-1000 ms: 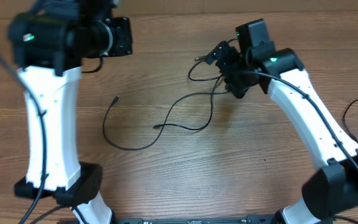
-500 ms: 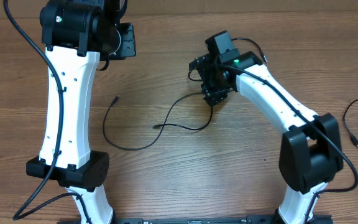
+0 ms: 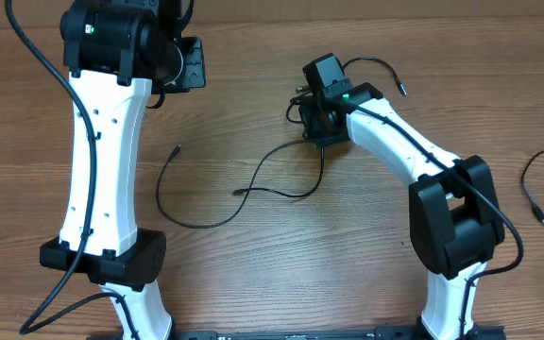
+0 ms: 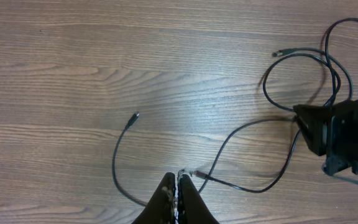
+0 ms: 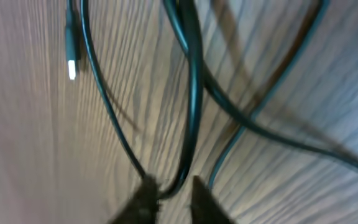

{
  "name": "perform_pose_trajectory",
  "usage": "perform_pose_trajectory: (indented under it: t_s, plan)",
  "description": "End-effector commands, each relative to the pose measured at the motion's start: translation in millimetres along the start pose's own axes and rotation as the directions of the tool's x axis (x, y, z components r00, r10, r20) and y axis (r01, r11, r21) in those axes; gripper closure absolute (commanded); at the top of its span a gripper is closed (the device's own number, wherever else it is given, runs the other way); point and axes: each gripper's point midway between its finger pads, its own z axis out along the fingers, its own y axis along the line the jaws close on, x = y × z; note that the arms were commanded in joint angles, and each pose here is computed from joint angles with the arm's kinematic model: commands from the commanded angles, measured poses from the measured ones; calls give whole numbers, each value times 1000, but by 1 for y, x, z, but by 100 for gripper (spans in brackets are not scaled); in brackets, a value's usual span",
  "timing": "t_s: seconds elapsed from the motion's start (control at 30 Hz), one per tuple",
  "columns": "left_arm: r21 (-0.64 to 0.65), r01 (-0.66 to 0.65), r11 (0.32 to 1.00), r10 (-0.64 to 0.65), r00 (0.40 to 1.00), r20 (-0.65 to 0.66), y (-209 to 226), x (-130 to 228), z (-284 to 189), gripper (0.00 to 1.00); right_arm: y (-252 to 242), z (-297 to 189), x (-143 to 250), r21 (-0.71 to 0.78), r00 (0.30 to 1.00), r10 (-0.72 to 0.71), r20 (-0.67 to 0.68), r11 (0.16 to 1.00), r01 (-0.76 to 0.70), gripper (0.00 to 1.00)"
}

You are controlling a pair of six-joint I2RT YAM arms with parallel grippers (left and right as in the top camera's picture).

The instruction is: Untangle cables

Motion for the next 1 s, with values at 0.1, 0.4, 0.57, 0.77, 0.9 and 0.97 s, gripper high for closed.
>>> perform_pose_trajectory:
  t_s: [0.1, 0.4, 0.57, 0.77, 0.9, 0.97]
  plan:
    - [-10, 13, 1000, -13, 1000, 8, 1, 0, -3, 96, -7, 8, -23, 25, 993, 0, 116, 1000, -3, 96]
    - [-5, 10, 1000, -10, 1000, 6, 0, 0, -3, 96, 16, 1, -27, -4, 867, -480, 132, 875, 485, 96]
    - [-4, 11, 1000, -11, 1000, 7, 0, 0, -3, 96, 41, -37, -22, -28, 627, -752, 203, 636, 771, 96]
    - [-2, 11, 1000, -11, 1000, 13, -1, -1, -3, 96, 74, -117, -17, -49, 369, -855, 365, 378, 925, 96]
    - [1, 12, 1000, -12, 1000, 24, -1, -4, -3, 96, 87, -180, 4, -111, 188, -866, 463, 154, 982, 96]
    - [5, 15, 1000, -15, 999, 34, -2, -7, -3, 96, 86, -214, 21, -157, 109, -854, 509, 33, 987, 96]
